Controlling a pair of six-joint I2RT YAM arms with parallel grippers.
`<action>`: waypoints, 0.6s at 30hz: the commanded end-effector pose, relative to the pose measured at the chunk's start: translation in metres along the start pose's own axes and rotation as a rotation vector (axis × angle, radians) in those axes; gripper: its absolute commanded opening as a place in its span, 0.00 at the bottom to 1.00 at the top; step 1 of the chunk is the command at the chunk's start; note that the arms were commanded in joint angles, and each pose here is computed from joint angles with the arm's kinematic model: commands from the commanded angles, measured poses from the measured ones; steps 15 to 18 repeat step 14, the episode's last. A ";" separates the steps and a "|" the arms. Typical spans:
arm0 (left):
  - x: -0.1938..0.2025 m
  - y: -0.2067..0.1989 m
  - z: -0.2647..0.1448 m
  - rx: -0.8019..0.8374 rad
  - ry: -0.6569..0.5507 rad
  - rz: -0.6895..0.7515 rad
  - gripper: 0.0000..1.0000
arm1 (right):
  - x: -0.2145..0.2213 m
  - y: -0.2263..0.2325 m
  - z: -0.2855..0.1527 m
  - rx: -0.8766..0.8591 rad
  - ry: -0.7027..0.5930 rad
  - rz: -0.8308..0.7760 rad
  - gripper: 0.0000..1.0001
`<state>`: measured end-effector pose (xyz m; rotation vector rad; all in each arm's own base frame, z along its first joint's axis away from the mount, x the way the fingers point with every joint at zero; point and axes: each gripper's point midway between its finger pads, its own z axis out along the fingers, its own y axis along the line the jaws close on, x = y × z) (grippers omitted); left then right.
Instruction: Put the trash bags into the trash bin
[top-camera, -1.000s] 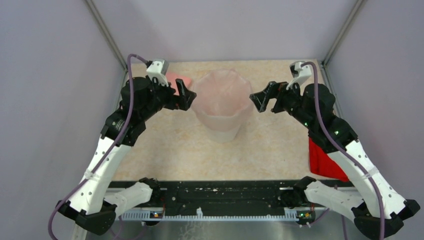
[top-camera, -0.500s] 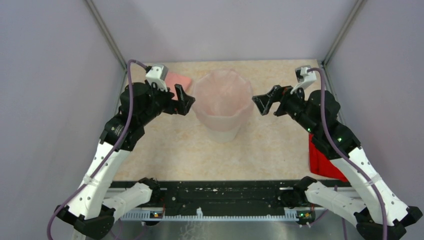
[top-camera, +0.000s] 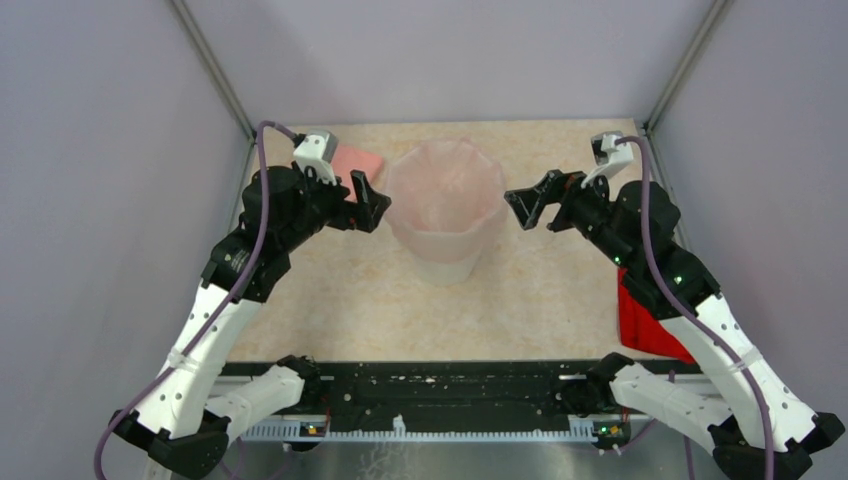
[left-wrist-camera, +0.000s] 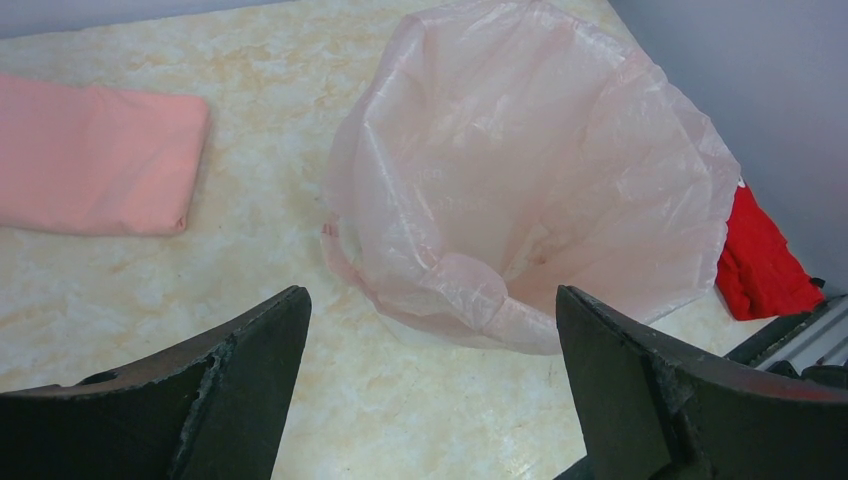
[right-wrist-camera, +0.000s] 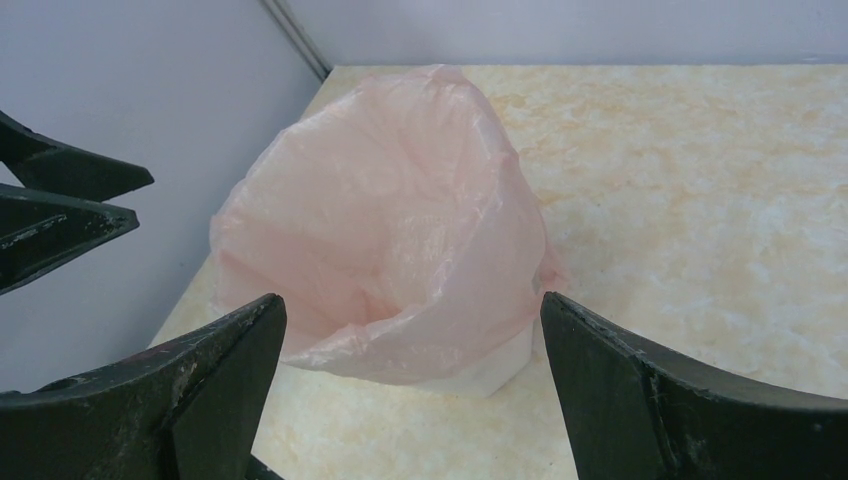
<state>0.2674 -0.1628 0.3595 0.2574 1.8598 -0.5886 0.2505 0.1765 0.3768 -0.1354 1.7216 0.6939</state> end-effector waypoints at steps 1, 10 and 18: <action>-0.012 -0.005 -0.006 0.030 -0.056 0.022 0.99 | -0.018 0.004 -0.006 -0.014 -0.065 0.007 0.99; -0.011 -0.006 -0.005 0.035 -0.056 0.022 0.98 | -0.019 0.004 -0.008 -0.010 -0.065 0.004 0.99; -0.007 -0.007 -0.003 0.045 -0.040 0.020 0.98 | -0.018 0.003 -0.007 -0.009 -0.061 0.005 0.99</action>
